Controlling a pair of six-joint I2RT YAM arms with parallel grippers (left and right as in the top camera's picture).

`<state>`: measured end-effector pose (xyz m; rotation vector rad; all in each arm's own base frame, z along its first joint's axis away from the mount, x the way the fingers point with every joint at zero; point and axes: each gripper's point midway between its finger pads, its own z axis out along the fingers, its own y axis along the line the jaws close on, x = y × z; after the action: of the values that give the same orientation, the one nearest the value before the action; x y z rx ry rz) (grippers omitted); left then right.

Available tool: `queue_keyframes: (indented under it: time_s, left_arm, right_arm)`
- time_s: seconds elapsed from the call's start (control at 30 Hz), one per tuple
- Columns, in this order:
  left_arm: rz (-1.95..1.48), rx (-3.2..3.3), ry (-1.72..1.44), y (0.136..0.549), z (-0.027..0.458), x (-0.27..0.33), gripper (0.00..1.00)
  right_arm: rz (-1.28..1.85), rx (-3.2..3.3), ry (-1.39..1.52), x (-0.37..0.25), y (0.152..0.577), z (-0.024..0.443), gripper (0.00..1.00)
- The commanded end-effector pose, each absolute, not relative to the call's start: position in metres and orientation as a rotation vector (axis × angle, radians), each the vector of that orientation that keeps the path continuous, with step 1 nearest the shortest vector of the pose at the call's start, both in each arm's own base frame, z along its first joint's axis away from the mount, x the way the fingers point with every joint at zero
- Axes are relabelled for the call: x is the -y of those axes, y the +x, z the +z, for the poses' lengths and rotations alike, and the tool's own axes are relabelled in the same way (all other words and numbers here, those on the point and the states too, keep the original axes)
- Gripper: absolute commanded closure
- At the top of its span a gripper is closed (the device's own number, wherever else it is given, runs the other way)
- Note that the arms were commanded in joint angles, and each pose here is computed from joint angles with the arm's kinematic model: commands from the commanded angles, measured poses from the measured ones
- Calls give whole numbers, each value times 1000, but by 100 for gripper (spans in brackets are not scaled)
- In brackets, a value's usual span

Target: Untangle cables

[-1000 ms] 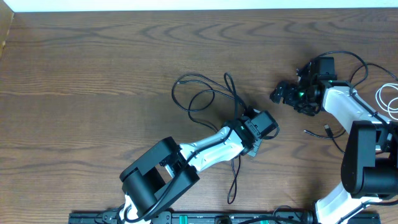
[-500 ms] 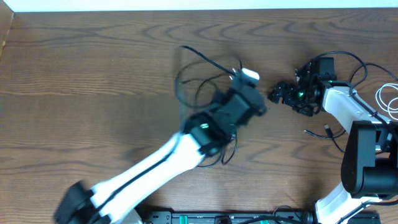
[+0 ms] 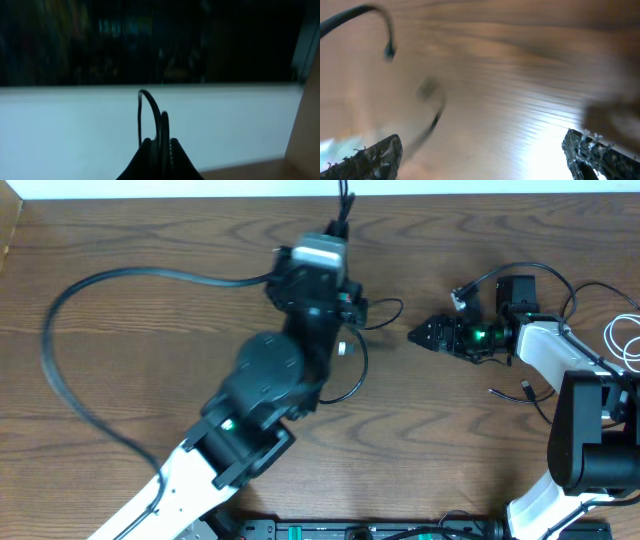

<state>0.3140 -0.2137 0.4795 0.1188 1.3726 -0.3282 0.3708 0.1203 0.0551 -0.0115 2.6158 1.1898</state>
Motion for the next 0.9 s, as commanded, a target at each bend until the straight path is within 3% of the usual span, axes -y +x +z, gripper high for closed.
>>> queue_keyframes:
  time_s: [0.0, 0.2, 0.63, 0.87]
  left_arm:
    - [-316, -1313, 81, 305, 502, 197, 92]
    - [-269, -1329, 112, 306, 498, 197, 93]
    - [-251, -1364, 136, 312, 486, 203, 93]
    - [-341, -1392, 65, 314, 480, 205, 92]
  right_arm:
    - [1574, -2323, -335, -156, 351, 99, 1]
    - [1758, -2027, -547, -167, 332, 135, 1]
    - [1804, -1960, -570, -168, 328, 144, 1]
    - [1690, -1963, -740, -186, 321, 130, 1]
